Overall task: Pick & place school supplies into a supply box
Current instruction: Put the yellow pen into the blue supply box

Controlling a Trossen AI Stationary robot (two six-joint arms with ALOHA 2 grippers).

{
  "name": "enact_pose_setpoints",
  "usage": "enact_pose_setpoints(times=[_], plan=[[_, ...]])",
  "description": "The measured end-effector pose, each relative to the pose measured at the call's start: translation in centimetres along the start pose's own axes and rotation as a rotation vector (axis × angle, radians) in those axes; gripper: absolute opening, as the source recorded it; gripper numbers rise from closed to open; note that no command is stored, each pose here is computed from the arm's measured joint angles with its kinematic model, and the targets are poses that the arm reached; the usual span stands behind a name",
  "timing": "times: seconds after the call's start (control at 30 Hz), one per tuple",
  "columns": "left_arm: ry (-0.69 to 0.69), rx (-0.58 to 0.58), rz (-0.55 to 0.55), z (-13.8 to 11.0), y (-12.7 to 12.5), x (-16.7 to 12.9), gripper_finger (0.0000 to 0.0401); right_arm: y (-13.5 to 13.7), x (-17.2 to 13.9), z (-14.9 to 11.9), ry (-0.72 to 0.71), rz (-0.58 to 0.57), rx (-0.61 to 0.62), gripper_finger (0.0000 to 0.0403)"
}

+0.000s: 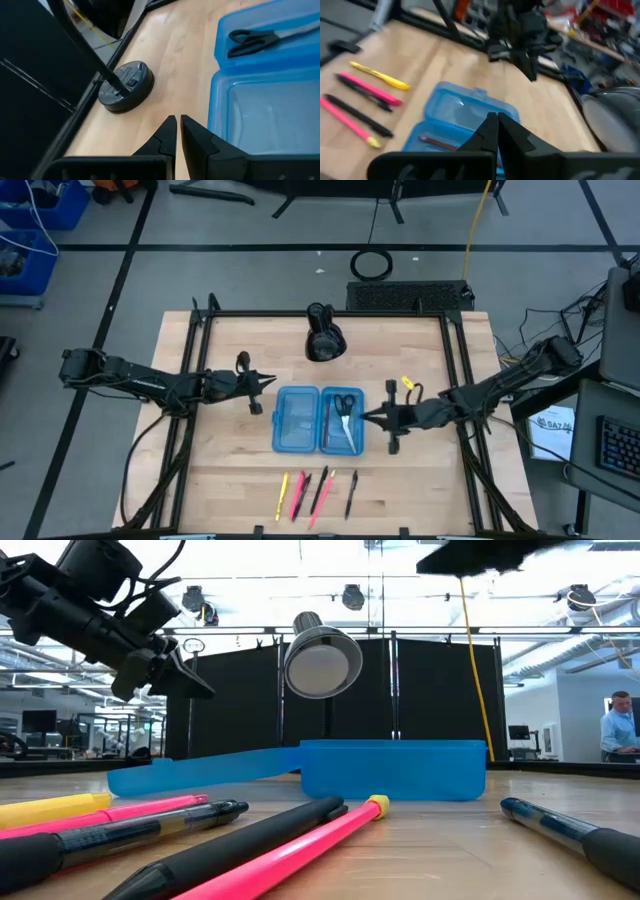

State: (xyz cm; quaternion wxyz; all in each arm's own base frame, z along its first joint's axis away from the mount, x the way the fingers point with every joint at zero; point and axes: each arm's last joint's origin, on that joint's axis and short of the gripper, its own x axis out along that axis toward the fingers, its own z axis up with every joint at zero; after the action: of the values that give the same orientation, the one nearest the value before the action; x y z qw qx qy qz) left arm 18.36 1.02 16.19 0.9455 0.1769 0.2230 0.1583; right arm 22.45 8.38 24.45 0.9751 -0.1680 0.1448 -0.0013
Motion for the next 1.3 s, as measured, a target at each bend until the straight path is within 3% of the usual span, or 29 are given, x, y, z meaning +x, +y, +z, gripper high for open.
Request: enact_pose_setpoints(times=[0.17,0.3,0.43,0.53,0.83,1.0,1.17,1.3], plan=[[-0.029,-0.036,-0.063,0.3,-0.8,-0.3,0.0031,0.5,-2.0,-4.9,-0.211,-0.028,0.054,0.0001],[-0.063,-0.103,-0.088,0.7,-1.3,-0.5,0.0031,-0.6,-3.7,-8.3,-0.257,-0.18,0.128,0.0001],[-0.097,-0.189,-0.101,1.1,-1.5,-0.7,0.0031,-1.6,-5.0,-11.0,-0.271,-0.16,0.155,0.0],[-0.116,-0.213,-0.105,1.3,-1.6,-0.8,0.0031,-2.6,-5.5,-10.8,-0.353,-0.074,0.189,0.0],[-0.137,-0.329,-0.113,1.6,-1.5,-0.8,0.0031,-4.0,-5.6,-11.4,-0.363,0.095,0.218,0.0],[-0.196,-0.269,-0.324,2.1,-2.8,-1.4,0.0031,-4.0,-5.5,-11.8,-0.345,0.186,0.21,0.0],[-0.313,-0.31,-0.402,4.6,-4.3,-2.9,0.0031,-3.9,-5.5,-11.8,-0.339,0.189,0.227,0.0],[-0.218,-0.265,-0.326,7.5,-6.2,-4.9,0.0031,-3.9,-5.5,-11.9,-0.331,0.192,0.234,0.0]])
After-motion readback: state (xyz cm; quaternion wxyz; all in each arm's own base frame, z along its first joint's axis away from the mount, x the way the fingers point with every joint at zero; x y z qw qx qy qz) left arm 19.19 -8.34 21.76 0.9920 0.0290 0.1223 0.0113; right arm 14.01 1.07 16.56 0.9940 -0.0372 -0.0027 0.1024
